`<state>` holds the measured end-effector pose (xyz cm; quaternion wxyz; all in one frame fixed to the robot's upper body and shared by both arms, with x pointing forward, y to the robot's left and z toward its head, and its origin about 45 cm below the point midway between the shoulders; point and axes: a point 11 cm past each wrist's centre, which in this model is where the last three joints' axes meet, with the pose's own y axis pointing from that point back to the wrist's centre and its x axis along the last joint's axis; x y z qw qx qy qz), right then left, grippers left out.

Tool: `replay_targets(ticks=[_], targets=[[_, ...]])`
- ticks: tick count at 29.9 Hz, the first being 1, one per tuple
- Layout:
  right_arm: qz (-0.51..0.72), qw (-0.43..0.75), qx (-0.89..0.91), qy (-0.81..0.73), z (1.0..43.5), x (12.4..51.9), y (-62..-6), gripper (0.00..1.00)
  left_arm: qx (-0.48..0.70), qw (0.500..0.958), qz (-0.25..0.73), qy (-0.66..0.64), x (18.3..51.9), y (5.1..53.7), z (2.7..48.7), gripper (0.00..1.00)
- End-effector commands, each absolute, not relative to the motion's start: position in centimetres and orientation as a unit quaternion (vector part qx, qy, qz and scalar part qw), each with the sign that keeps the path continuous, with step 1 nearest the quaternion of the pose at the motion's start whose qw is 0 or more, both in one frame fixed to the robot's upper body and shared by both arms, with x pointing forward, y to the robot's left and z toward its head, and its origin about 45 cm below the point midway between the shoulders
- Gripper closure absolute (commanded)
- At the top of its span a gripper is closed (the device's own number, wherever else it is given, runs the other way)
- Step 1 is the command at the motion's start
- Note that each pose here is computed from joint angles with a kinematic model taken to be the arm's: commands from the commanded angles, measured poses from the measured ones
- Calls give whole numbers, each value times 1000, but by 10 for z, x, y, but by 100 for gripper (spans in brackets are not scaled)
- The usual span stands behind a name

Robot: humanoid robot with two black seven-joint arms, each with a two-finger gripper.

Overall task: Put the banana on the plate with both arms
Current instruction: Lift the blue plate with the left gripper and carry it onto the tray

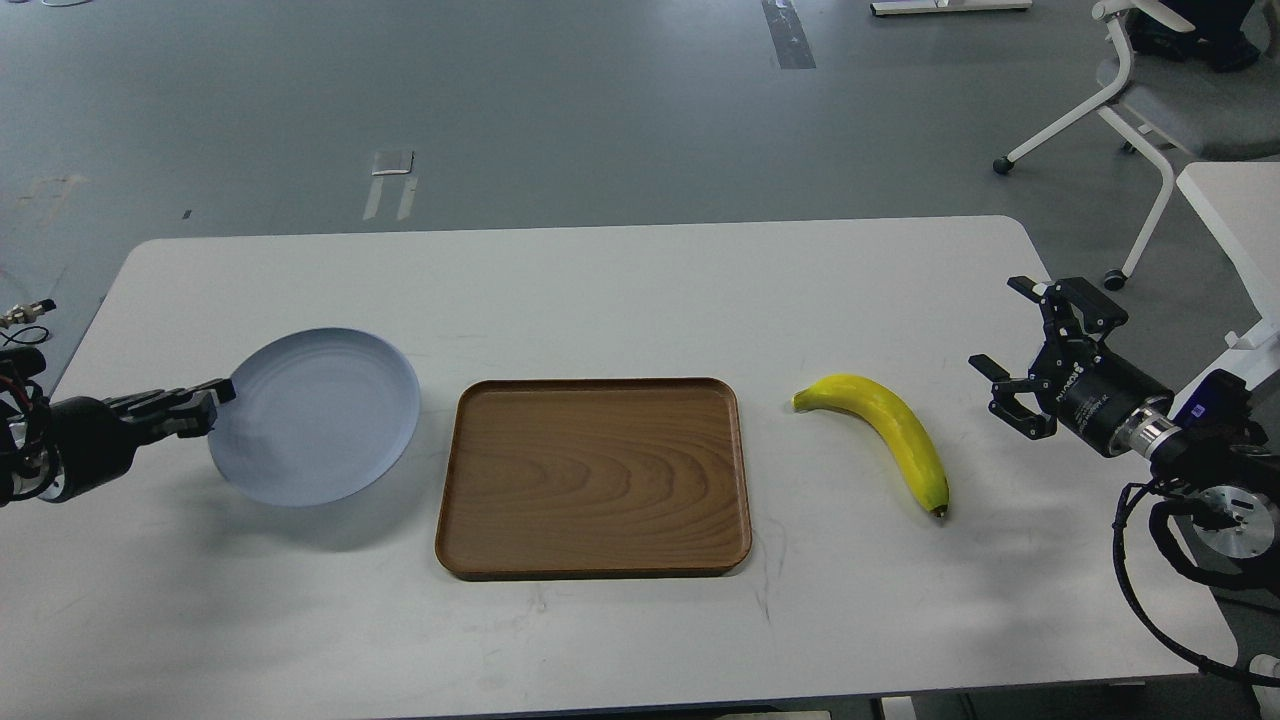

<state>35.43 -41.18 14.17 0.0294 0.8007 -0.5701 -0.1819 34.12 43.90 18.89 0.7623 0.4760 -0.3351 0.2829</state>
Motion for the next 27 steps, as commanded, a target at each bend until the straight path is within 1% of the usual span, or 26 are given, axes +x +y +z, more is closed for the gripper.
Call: replay_targets(ticks=[1, 2, 4, 6, 7, 10, 11, 13, 16, 17, 21, 27], targets=[[-180, 30, 800, -572, 143, 354, -414, 0, 440, 777, 258, -369, 361, 404, 221, 100], [-179, 30, 800, -572, 143, 355, -414, 0, 428, 782, 247, -379, 368, 390, 232, 100], [-180, 30, 799, -573, 143, 354, -415, 0, 417, 790, 233, -385, 373, 376, 240, 100], [-180, 30, 800, -572, 142, 354, -414, 0, 392, 805, 209, -394, 379, 345, 245, 100], [-180, 30, 800, -572, 142, 354, -414, 0, 373, 815, 193, -398, 382, 322, 242, 100], [-180, 30, 800, -572, 142, 354, -414, 0, 364, 818, 143, -423, 386, 283, 232, 100], [-180, 30, 800, -572, 142, 354, -414, 0, 364, 818, 143, -423, 386, 283, 232, 100], [-180, 30, 799, -572, 143, 355, -414, 0, 351, 823, 105, -434, 384, 249, 219, 100], [-178, 30, 799, -573, 144, 355, -415, 0, 342, 831, 85, -430, 386, 220, 199, 100], [-178, 30, 799, -573, 144, 355, -415, 0, 342, 831, 85, -430, 386, 220, 199, 100], [-179, 31, 799, -573, 143, 355, -415, 0, 352, 833, 60, -421, 390, 192, 170, 100], [-179, 32, 799, -573, 143, 354, -416, 0, 380, 828, 50, -408, 397, 183, 144, 100]])
